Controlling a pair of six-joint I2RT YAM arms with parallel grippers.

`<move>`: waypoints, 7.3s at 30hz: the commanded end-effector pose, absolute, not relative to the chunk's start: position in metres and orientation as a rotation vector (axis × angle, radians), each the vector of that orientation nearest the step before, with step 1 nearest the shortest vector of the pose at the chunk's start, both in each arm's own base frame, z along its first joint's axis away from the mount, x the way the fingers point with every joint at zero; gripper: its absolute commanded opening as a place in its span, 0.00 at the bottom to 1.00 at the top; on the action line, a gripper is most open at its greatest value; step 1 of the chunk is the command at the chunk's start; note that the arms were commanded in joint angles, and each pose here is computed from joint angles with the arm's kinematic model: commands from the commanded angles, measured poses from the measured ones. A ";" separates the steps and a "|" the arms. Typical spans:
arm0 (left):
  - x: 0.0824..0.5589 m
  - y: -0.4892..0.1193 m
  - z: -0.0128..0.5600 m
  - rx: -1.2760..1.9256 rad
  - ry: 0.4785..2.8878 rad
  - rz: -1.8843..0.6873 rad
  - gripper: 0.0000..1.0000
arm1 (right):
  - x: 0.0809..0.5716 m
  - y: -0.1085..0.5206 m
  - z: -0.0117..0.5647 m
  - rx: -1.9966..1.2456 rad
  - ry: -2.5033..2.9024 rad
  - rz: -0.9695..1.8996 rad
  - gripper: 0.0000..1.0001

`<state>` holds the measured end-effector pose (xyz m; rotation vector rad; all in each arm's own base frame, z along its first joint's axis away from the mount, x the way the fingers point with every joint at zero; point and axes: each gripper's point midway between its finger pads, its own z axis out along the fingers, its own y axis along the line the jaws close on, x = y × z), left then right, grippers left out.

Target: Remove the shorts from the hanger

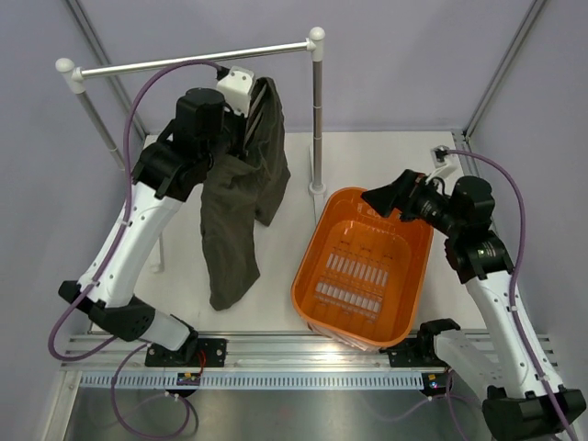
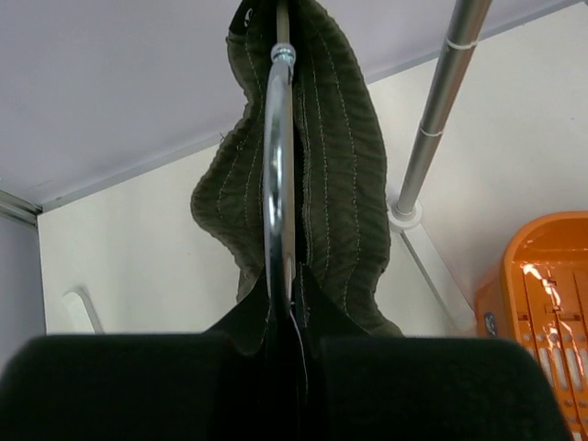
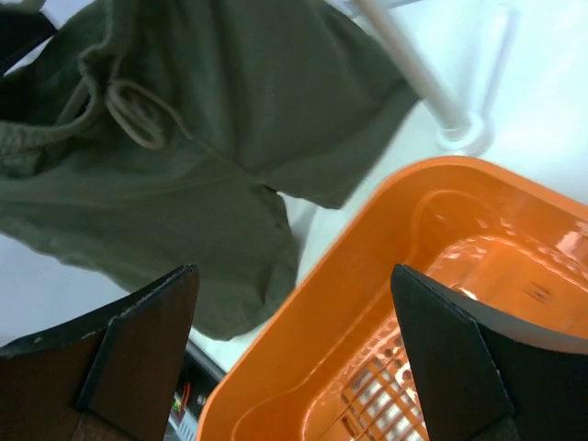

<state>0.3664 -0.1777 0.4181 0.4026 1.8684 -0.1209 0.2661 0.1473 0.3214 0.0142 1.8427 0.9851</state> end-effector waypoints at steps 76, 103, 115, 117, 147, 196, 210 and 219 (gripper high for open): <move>0.223 -0.156 0.438 0.313 1.651 -0.439 0.00 | 0.307 0.364 0.365 -0.335 1.988 0.671 0.00; 0.286 -0.107 0.524 -0.235 1.284 -0.206 0.00 | 0.113 0.414 0.432 -0.836 1.732 0.897 0.00; 0.269 -0.047 0.530 -0.423 1.093 -0.036 0.00 | 0.105 0.403 0.468 -0.869 1.647 0.860 0.00; 0.265 -0.045 0.528 -0.416 1.075 -0.060 0.00 | 0.098 0.405 0.468 -0.889 1.641 0.882 0.00; 0.152 -0.036 0.610 -0.201 0.598 -0.533 0.00 | 0.124 0.350 0.495 -0.723 1.583 0.746 0.00; 0.221 -0.109 0.443 0.088 1.493 -0.391 0.00 | 0.236 0.153 0.682 -0.057 1.161 0.194 0.00; 0.225 -0.117 0.433 0.127 1.529 -0.383 0.00 | 0.219 0.131 0.490 0.104 1.559 0.339 0.00; 0.237 -0.127 0.422 0.139 1.576 -0.357 0.00 | 0.216 0.158 0.406 0.003 1.779 0.302 0.00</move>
